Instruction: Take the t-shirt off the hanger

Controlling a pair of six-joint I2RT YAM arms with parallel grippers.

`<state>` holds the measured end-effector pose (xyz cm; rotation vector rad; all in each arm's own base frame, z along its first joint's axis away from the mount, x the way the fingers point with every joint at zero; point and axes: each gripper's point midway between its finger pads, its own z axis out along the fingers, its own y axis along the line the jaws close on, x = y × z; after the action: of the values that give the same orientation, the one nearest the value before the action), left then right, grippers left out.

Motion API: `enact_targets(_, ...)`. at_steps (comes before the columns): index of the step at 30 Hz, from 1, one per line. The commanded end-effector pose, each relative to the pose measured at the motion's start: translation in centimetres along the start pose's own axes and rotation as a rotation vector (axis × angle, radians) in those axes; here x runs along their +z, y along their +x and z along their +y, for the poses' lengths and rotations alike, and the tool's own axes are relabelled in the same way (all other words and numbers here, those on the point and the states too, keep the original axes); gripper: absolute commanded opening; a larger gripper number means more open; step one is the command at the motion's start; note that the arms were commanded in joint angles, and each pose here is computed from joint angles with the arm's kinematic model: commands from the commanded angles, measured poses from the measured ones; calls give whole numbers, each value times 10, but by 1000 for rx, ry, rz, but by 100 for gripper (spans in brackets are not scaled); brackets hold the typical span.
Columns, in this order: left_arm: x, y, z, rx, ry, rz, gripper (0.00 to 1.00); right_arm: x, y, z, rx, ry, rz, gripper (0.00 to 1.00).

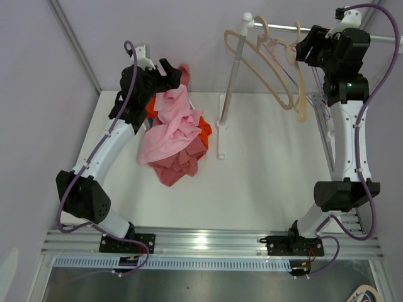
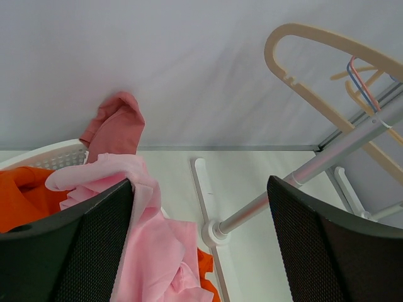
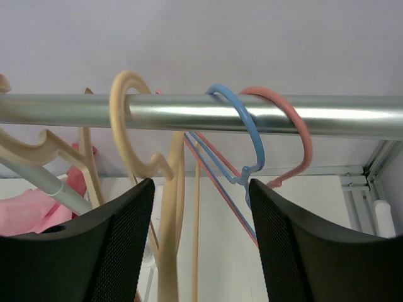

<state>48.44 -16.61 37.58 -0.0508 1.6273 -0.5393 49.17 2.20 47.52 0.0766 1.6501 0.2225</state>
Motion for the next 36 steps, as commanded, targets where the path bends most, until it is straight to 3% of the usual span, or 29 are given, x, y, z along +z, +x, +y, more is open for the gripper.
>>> enact_targets(1,-17,-26,-14,42,20,-61,89,-31,-36,4,-27,19,-89,66)
enact_targets(9,-29,-29,-14,58,-19,-50,91,-66,-36,-2,-25,84,-76,68)
enact_targets(10,-34,-30,-17,56,-16,-36,99,-70,-35,-3,-21,88,-73,71)
enact_targets(12,-42,-27,-21,46,-2,-9,100,-76,-20,-5,-1,97,-44,79)
enact_targets(13,-46,-25,-22,34,-4,3,100,-91,-27,-7,6,121,-71,93)
enact_targets(15,-63,-28,-26,29,-3,0,99,-105,-22,-16,35,178,-82,99)
enact_targets(19,-105,-26,-37,56,1,-29,99,-138,7,-15,76,203,-67,99)
enact_targets(20,-129,-44,-45,61,16,-89,100,-163,-4,-12,81,196,-123,100)
enact_targets(27,-195,-28,-49,51,61,-92,100,-219,38,-26,128,272,-106,99)
enact_targets(32,-225,20,-47,35,110,-30,99,-223,90,-25,154,250,7,100)
enact_targets(36,-247,58,-32,19,104,12,99,-234,115,-12,190,164,9,99)
